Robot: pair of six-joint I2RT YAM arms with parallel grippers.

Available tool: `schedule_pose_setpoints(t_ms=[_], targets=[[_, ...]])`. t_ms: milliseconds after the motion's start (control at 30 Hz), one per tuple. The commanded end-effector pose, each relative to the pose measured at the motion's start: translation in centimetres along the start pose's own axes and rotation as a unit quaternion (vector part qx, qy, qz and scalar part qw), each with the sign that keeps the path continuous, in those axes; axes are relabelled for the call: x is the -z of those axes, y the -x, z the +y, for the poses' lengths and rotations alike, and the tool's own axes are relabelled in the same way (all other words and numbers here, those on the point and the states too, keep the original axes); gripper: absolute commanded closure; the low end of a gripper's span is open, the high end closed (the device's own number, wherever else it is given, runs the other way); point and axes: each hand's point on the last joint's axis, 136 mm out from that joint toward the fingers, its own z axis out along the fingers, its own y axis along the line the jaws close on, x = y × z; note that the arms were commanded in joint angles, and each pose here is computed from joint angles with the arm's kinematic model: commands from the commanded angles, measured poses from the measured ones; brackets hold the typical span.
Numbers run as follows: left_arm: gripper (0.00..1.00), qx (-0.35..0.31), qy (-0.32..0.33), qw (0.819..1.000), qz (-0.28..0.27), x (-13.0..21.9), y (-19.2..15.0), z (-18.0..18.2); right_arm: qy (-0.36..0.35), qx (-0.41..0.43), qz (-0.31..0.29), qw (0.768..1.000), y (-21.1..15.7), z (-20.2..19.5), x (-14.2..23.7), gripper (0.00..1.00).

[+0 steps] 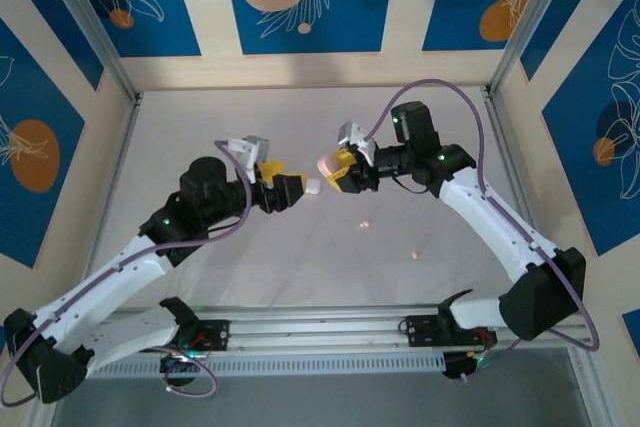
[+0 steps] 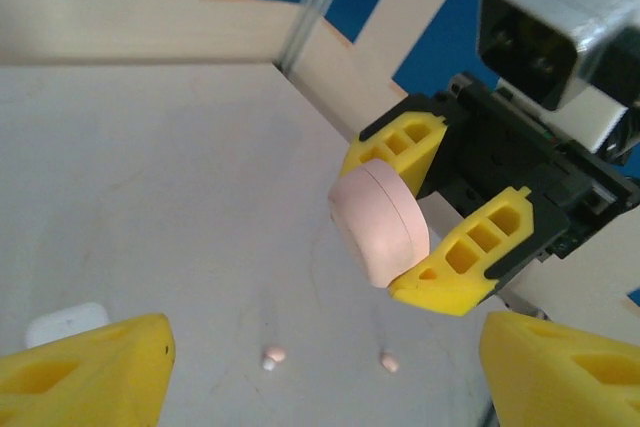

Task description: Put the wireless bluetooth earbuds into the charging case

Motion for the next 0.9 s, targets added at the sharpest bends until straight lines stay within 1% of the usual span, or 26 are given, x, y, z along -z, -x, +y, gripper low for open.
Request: schedule_pose_setpoints(t_ms=[0, 167, 400, 567, 667, 733, 867], targets=[[0.22, 0.009, -0.057, 0.998, -0.006, -0.1, 1.6, -2.4, -0.031, 0.054, 0.003, 0.998, 0.4, 0.2, 0.1, 0.61], [0.24, 0.029, -0.073, 0.997, 0.000, -1.0, 1.5, -2.8, -0.054, 0.077, 0.012, 0.995, 0.0, 0.2, -0.4, 0.61], [0.27, 0.054, -0.077, 0.996, 0.007, -2.1, 1.5, -2.8, -0.057, 0.102, 0.008, 0.993, -0.1, 0.7, -0.7, 0.61], [0.31, 0.064, -0.068, 0.995, 0.033, -3.0, 0.5, -2.3, -0.069, 0.116, -0.002, 0.991, 0.4, 0.9, -0.7, 0.61], [0.33, 0.070, -0.054, 0.995, 0.052, -3.5, -0.1, -1.9, -0.064, 0.125, -0.009, 0.990, 0.8, 1.4, -0.4, 0.61], [0.36, 0.077, -0.047, 0.995, 0.052, -3.7, -0.1, -1.5, -0.061, 0.136, -0.010, 0.989, 0.9, 1.9, -0.3, 0.61], [0.44, 0.096, -0.055, 0.993, 0.042, -4.1, 0.2, -1.7, -0.065, 0.148, -0.007, 0.987, 0.8, 2.1, -0.2, 0.61]])
